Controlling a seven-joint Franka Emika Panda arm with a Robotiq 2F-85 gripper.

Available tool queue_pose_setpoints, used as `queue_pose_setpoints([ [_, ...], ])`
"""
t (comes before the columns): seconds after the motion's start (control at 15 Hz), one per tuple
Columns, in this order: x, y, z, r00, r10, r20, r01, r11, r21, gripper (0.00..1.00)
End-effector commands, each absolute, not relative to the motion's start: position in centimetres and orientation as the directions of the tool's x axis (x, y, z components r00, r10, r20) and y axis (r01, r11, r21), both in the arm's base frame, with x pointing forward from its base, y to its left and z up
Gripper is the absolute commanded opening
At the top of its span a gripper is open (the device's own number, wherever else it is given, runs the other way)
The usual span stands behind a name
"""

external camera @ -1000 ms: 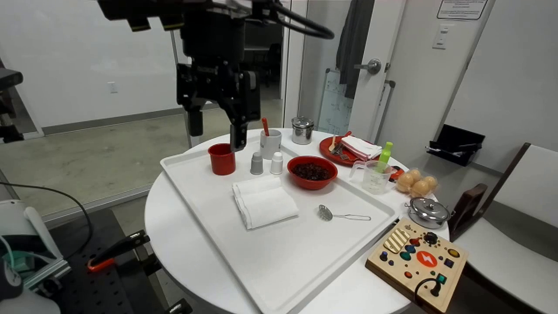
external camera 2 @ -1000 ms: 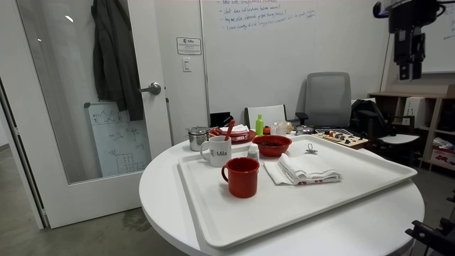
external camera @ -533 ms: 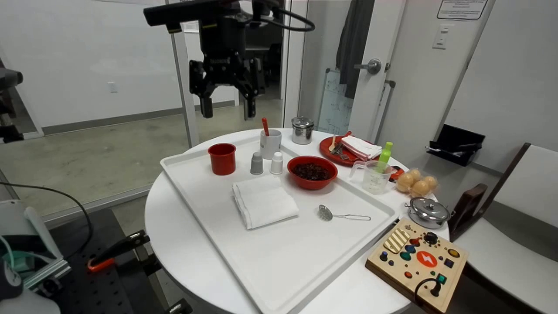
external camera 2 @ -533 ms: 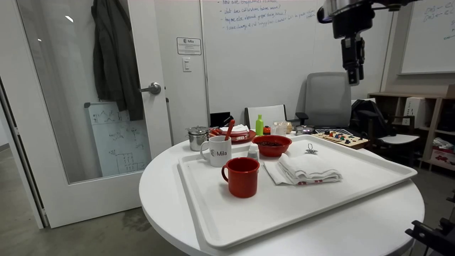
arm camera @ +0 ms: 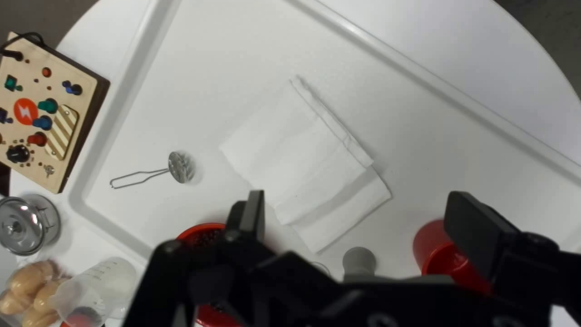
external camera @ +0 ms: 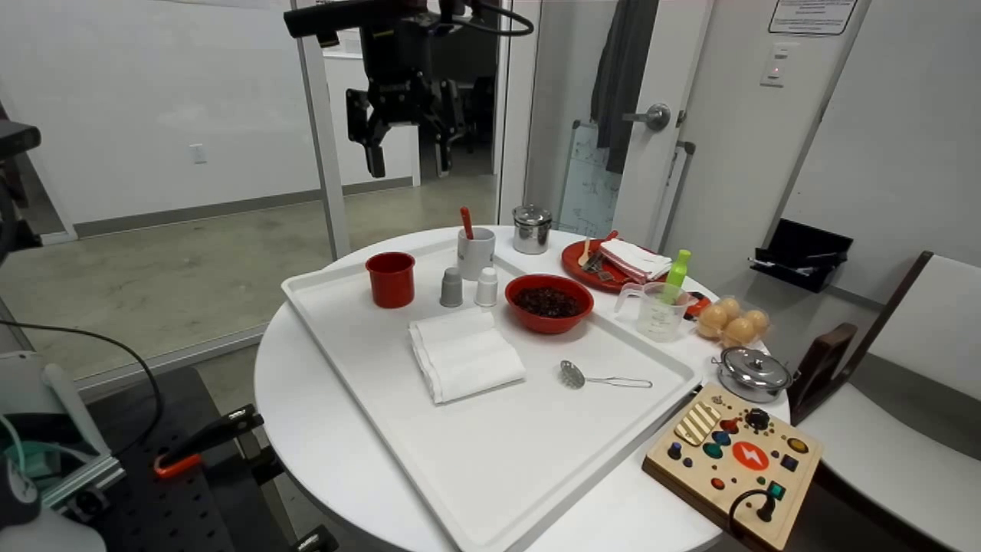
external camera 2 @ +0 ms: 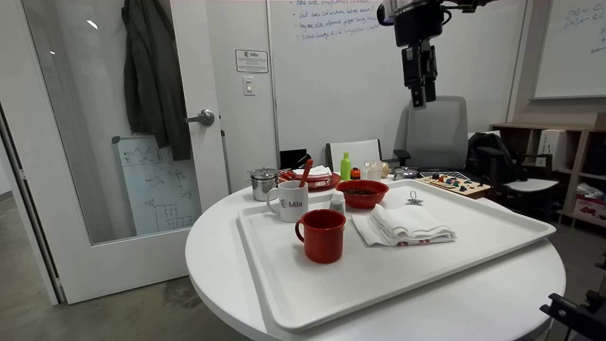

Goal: Put the salt cellar in the red cup

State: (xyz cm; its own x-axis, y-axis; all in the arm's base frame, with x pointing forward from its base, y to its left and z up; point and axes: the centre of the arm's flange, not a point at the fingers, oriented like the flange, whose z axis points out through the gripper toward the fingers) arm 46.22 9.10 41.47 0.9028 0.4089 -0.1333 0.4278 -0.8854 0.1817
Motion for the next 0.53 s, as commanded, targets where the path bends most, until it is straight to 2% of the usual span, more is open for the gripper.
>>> queue_pose_setpoints([
  [0.0,43.5,5.8,39.8,0.925,0.352,-0.144,0.377,-0.900,0.220,1.00],
  [0.13,42.9,4.1,37.5,0.953,0.287,-0.093,0.301,-0.932,0.204,1.00],
  [0.47,44.0,4.7,34.8,0.960,0.224,0.168,0.206,-0.971,0.118,1.00],
])
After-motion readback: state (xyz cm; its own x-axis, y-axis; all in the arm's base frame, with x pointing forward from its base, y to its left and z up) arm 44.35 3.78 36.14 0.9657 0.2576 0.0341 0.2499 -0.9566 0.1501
